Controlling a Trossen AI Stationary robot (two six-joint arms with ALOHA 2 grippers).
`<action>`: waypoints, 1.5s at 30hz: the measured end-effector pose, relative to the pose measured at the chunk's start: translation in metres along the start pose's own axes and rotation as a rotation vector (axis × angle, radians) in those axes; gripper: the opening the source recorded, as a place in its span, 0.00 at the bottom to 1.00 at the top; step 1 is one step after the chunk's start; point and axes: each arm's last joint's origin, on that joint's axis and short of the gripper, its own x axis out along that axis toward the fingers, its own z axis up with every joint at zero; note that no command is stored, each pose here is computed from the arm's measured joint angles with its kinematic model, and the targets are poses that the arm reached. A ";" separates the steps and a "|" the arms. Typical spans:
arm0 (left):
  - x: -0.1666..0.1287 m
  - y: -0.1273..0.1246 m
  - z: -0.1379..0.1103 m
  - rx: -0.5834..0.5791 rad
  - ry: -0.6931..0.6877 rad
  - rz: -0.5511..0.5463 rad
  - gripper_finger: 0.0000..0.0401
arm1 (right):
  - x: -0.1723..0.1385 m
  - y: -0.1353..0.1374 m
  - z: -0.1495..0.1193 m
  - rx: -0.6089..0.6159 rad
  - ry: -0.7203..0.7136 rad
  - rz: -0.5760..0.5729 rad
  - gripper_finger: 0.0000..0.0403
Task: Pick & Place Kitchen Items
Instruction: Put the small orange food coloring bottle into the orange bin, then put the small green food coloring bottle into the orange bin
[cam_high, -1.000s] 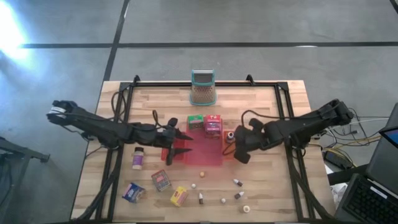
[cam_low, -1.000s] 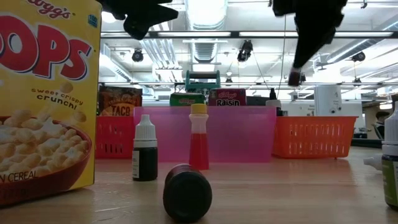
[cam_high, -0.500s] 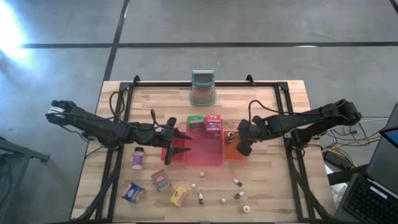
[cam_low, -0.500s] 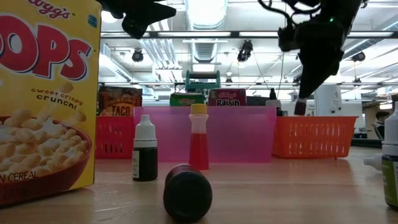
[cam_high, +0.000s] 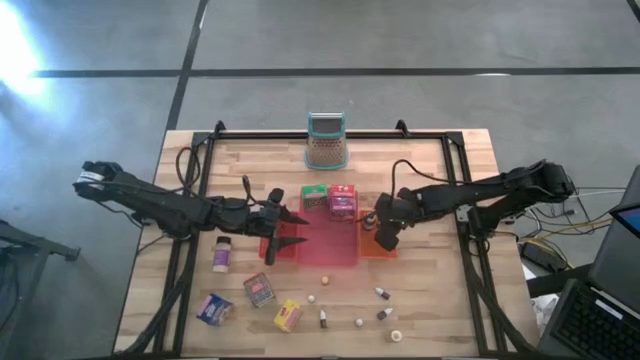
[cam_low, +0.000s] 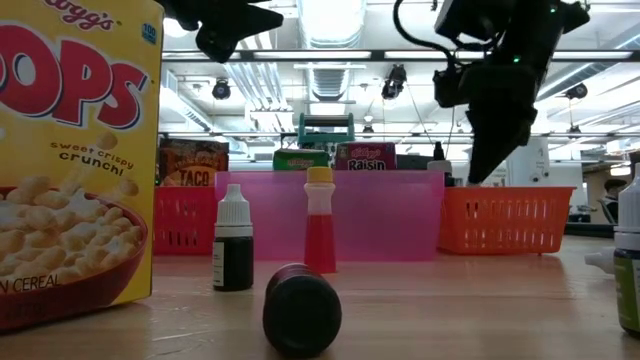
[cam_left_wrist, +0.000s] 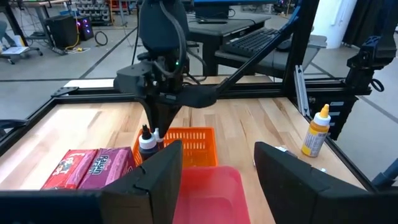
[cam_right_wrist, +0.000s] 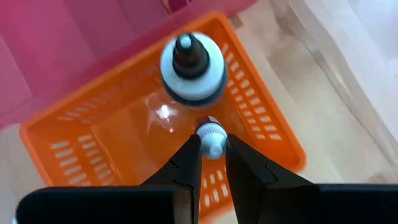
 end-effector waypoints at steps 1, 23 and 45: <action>0.000 0.000 0.000 0.000 0.000 0.000 0.51 | 0.001 -0.001 -0.001 -0.001 0.007 -0.005 0.12; 0.000 0.000 0.000 0.000 0.000 0.000 0.51 | 0.040 -0.007 0.009 -0.024 0.079 -0.045 0.14; 0.000 0.000 0.000 -0.001 0.001 0.000 0.51 | 0.027 -0.007 0.008 -0.039 0.078 -0.041 0.36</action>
